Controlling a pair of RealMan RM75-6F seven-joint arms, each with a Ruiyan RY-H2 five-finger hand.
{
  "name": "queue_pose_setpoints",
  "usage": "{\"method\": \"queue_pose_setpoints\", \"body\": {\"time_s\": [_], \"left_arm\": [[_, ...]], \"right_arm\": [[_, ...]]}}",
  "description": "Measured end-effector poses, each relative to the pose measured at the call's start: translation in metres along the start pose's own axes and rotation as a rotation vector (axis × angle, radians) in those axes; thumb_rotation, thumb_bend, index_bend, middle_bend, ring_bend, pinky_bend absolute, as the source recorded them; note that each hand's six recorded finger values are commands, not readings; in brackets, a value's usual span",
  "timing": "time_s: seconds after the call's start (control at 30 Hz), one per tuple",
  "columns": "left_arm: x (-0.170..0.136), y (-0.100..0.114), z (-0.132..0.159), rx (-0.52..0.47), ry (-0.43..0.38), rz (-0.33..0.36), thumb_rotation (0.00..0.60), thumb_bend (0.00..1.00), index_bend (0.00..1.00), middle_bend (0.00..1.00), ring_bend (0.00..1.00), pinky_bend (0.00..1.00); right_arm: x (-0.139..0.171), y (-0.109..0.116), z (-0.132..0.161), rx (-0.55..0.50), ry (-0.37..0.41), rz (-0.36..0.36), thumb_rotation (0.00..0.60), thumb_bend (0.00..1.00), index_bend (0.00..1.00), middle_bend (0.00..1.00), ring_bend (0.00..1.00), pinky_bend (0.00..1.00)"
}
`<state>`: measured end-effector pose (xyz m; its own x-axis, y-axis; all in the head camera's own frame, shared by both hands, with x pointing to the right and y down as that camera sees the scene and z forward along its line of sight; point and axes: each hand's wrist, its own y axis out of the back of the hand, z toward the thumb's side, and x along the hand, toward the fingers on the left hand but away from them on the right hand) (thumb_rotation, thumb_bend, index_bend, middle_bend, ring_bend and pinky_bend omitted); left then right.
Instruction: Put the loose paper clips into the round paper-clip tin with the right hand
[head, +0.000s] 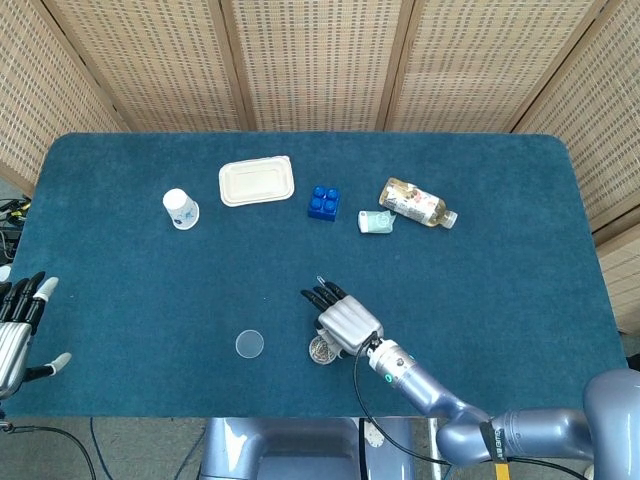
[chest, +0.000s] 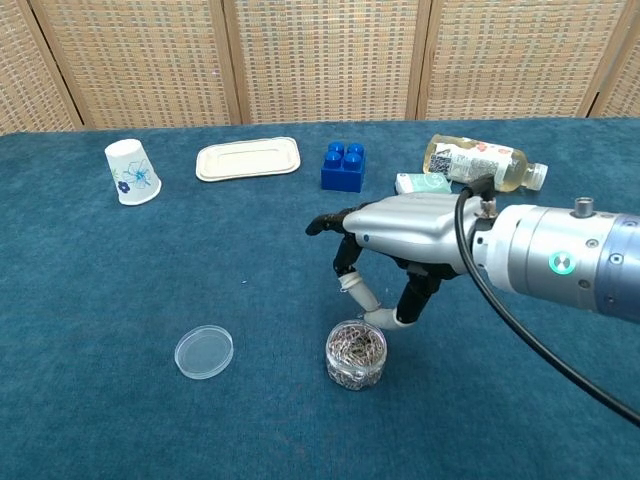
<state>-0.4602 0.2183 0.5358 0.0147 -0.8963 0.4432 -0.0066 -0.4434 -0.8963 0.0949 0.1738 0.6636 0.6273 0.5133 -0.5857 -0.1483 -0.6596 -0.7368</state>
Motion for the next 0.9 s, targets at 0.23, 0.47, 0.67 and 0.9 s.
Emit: {"method": "queue_pose_setpoints", "body": {"time_s": [0.23, 0.47, 0.67, 0.9], "left_arm": [[-0.001, 0.001, -0.001, -0.005, -0.001, 0.002, 0.6, 0.0, 0.0, 0.0, 0.0, 0.0], [0.0, 0.001, -0.002, -0.006, 0.002, -0.001, 0.6, 0.0, 0.0, 0.0, 0.0, 0.0], [0.001, 0.0, -0.003, -0.005, 0.006, -0.003, 0.6, 0.0, 0.0, 0.0, 0.0, 0.0], [0.002, -0.001, -0.003, -0.004, 0.008, -0.006, 0.6, 0.0, 0.0, 0.0, 0.0, 0.0]], "right_arm": [[-0.003, -0.009, 0.012, 0.001, 0.017, 0.022, 0.6, 0.54, 0.67, 0.02, 0.0, 0.0], [-0.008, -0.024, 0.019, 0.022, 0.023, 0.055, 0.6, 0.54, 0.67, 0.02, 0.0, 0.0], [-0.013, -0.027, 0.019, 0.026, 0.018, 0.058, 0.6, 0.54, 0.67, 0.02, 0.0, 0.0], [-0.013, -0.028, 0.016, 0.031, 0.015, 0.068, 0.6, 0.45, 0.6, 0.02, 0.0, 0.0]]}}
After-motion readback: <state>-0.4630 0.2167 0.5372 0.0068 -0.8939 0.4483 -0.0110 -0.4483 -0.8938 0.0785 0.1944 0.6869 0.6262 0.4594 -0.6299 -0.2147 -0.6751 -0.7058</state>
